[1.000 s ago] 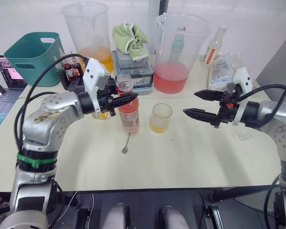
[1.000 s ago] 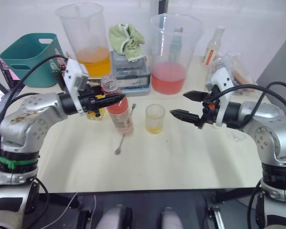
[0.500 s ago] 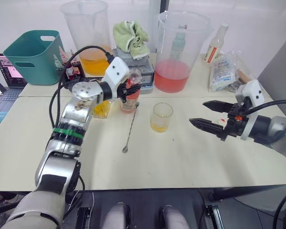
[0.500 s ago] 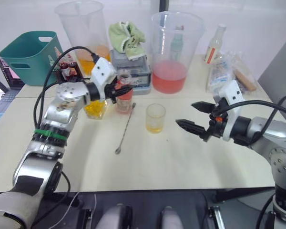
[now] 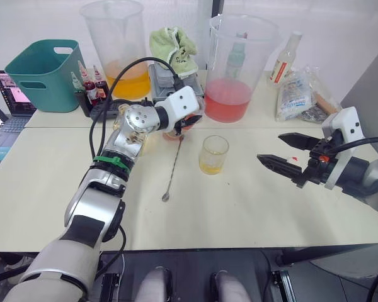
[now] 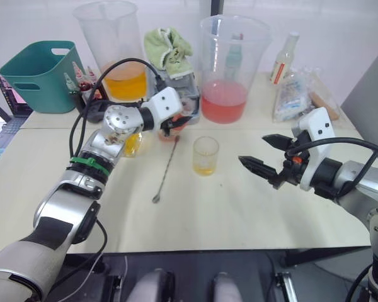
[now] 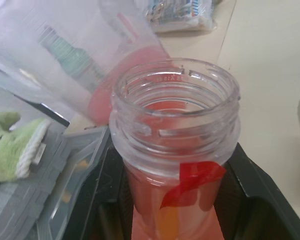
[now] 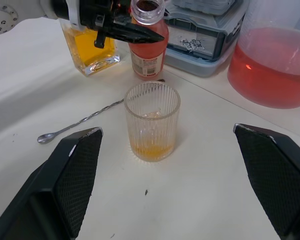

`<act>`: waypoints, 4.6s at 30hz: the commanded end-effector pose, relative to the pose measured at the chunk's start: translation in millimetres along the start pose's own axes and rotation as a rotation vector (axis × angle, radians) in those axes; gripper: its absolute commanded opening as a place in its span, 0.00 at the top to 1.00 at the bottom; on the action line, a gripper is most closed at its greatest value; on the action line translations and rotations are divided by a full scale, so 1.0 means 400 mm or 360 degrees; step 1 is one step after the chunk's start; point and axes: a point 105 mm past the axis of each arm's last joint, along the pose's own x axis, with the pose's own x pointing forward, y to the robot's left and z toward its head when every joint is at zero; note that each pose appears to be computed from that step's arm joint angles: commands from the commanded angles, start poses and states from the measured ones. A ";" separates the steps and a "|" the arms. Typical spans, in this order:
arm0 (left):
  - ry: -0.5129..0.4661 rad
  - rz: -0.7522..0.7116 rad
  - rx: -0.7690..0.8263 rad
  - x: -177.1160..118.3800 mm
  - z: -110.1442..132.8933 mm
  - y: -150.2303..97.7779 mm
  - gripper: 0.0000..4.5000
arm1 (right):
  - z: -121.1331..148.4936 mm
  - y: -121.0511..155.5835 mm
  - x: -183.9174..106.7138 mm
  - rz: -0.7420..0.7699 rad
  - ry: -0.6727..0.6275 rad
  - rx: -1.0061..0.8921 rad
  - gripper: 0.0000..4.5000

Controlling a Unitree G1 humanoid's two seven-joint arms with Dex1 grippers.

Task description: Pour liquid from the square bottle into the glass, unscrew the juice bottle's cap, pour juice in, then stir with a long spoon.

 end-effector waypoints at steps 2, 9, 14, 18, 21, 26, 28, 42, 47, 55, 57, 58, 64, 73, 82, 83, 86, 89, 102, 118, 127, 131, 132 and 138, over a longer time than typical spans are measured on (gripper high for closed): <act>-0.0137 0.0120 0.0315 0.009 0.104 0.043 0.65 | 0.030 -0.003 -0.022 -0.0061 -0.0060 -0.0071 0.01; -0.0082 0.0143 0.0501 0.026 0.091 0.021 0.65 | 0.016 0.010 -0.036 -0.0039 -0.0039 -0.0067 0.01; -0.0057 0.0156 0.0680 0.030 0.083 0.008 0.65 | -0.009 0.013 -0.041 -0.0049 0.0005 -0.0033 0.01; -0.0045 0.0133 0.0665 0.036 0.073 -0.007 0.65 | -0.019 0.016 -0.042 -0.0049 0.0017 -0.0022 0.01; -0.0034 0.0137 0.0691 0.040 0.071 -0.012 0.65 | -0.022 0.019 -0.042 -0.0045 0.0015 -0.0019 0.01; -0.0001 0.0136 0.0768 0.043 0.062 -0.021 0.65 | -0.027 0.018 -0.043 -0.0051 0.0025 -0.0016 0.01; 0.0006 0.0110 0.0800 0.044 0.057 -0.033 0.65 | -0.028 0.016 -0.043 -0.0054 0.0029 -0.0015 0.01; -0.0005 0.0098 0.0987 0.045 0.061 -0.052 0.65 | -0.026 0.015 -0.037 -0.0052 0.0017 -0.0012 0.01; -0.0012 0.0103 0.1027 0.045 0.065 -0.051 0.65 | -0.025 0.015 -0.037 -0.0053 0.0014 -0.0013 0.01; -0.0032 0.0120 0.1091 0.044 0.081 -0.044 0.65 | -0.021 0.011 -0.030 -0.0062 0.0000 -0.0024 0.01; -0.0033 0.0124 0.1105 0.044 0.083 -0.042 0.65 | -0.019 0.010 -0.029 -0.0062 -0.0008 -0.0025 0.01; -0.0034 0.0125 0.1116 0.044 0.085 -0.041 0.65 | -0.019 0.010 -0.028 -0.0063 -0.0011 -0.0025 0.01; -0.0041 0.0130 0.1167 0.044 0.091 -0.039 0.65 | -0.016 0.009 -0.025 -0.0057 -0.0019 -0.0030 0.01; -0.0053 0.0130 0.1205 0.046 0.101 -0.041 0.65 | -0.014 0.007 -0.021 -0.0053 -0.0025 -0.0034 0.01; -0.0084 0.0135 0.1246 0.047 0.119 -0.048 0.65 | -0.013 0.007 -0.020 -0.0052 -0.0027 -0.0036 0.01; -0.0084 0.0136 0.1252 0.047 0.120 -0.048 0.65 | -0.013 0.007 -0.021 -0.0052 -0.0027 -0.0036 0.01; -0.0075 0.0135 0.1267 0.046 0.119 -0.047 0.65 | -0.013 0.007 -0.020 -0.0051 -0.0028 -0.0036 0.01; -0.0066 0.0139 0.1286 0.045 0.118 -0.044 0.65 | -0.013 0.007 -0.019 -0.0050 -0.0029 -0.0037 0.01; -0.0050 0.0142 0.1249 0.045 0.114 -0.041 0.65 | -0.013 0.008 -0.017 -0.0043 -0.0031 -0.0039 0.01; -0.0065 0.0180 0.0482 0.014 0.118 0.008 0.65 | -0.007 0.006 -0.011 0.0001 -0.0021 -0.0053 0.01; -0.0218 0.0282 -0.0323 -0.073 0.158 0.069 0.65 | 0.007 0.001 0.024 0.0149 -0.0023 -0.0054 0.01; -0.0188 0.0342 -0.0500 -0.125 0.146 0.086 0.65 | 0.013 -0.003 0.044 0.0232 -0.0018 -0.0070 0.01; -0.0188 0.0354 -0.0548 -0.142 0.143 0.089 0.65 | 0.014 -0.003 0.049 0.0261 -0.0014 -0.0074 0.01; -0.0247 0.0326 -0.0787 -0.230 0.146 0.073 0.65 | 0.018 -0.006 0.076 0.0417 0.0021 -0.0102 0.01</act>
